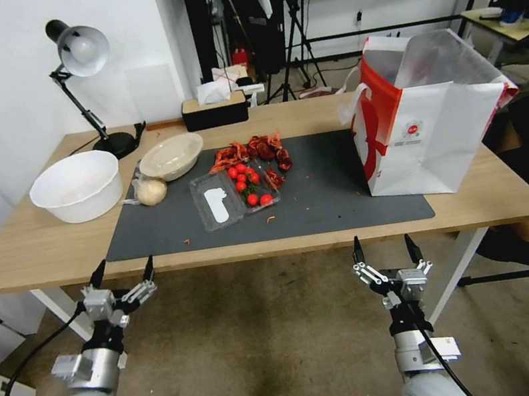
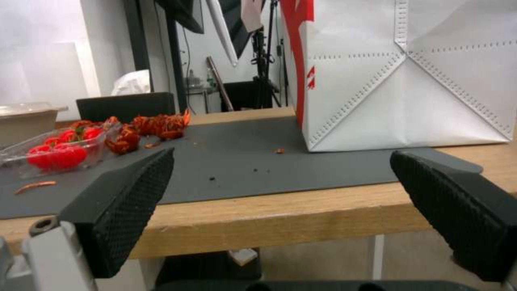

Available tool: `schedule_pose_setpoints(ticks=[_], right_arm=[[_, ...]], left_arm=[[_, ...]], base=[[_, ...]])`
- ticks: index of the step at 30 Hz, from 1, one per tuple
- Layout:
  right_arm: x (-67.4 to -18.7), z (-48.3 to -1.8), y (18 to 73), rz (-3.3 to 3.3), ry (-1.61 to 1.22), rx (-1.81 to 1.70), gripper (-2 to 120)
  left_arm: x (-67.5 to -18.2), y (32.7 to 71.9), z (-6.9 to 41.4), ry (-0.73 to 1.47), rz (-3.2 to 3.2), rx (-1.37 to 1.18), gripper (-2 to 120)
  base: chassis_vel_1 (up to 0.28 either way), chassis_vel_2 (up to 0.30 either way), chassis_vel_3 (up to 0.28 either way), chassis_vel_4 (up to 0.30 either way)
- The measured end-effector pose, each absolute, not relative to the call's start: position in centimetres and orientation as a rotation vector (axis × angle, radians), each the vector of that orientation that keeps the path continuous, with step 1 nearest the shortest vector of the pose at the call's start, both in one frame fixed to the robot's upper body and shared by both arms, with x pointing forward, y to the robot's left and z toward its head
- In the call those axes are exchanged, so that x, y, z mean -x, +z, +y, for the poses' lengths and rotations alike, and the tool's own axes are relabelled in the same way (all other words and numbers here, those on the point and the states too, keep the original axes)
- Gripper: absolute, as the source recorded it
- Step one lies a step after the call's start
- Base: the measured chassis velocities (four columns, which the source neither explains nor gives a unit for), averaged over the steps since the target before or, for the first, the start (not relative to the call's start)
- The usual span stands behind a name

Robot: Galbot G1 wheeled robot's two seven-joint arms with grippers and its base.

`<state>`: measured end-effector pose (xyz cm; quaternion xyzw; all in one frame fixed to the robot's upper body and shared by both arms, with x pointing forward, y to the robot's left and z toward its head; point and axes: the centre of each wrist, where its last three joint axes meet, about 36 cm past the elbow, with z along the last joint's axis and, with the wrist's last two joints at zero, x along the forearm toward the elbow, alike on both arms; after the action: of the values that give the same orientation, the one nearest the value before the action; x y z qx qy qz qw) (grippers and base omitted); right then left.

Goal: Pick up the trash from the table and place it into the takeout bag.

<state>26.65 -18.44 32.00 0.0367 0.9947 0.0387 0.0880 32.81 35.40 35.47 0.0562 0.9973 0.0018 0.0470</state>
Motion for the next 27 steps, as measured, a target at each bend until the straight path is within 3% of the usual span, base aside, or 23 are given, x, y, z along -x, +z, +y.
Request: schedule_pose_setpoints(ticks=[12,27], right_arm=[[-27.0,-18.5,32.0,2.958,0.114,-0.115,100],[-27.1,-18.5,32.0,2.963,0.107,-0.126,100]], left_arm=[[-39.4,37.1,34.8,-0.059,3.078,-0.230,100],[-47.1,37.8,37.6,0.010,3.173,-0.234,100]], base=[[0.000,0.000,0.000,0.000],[0.000,0.000,0.000,0.000]])
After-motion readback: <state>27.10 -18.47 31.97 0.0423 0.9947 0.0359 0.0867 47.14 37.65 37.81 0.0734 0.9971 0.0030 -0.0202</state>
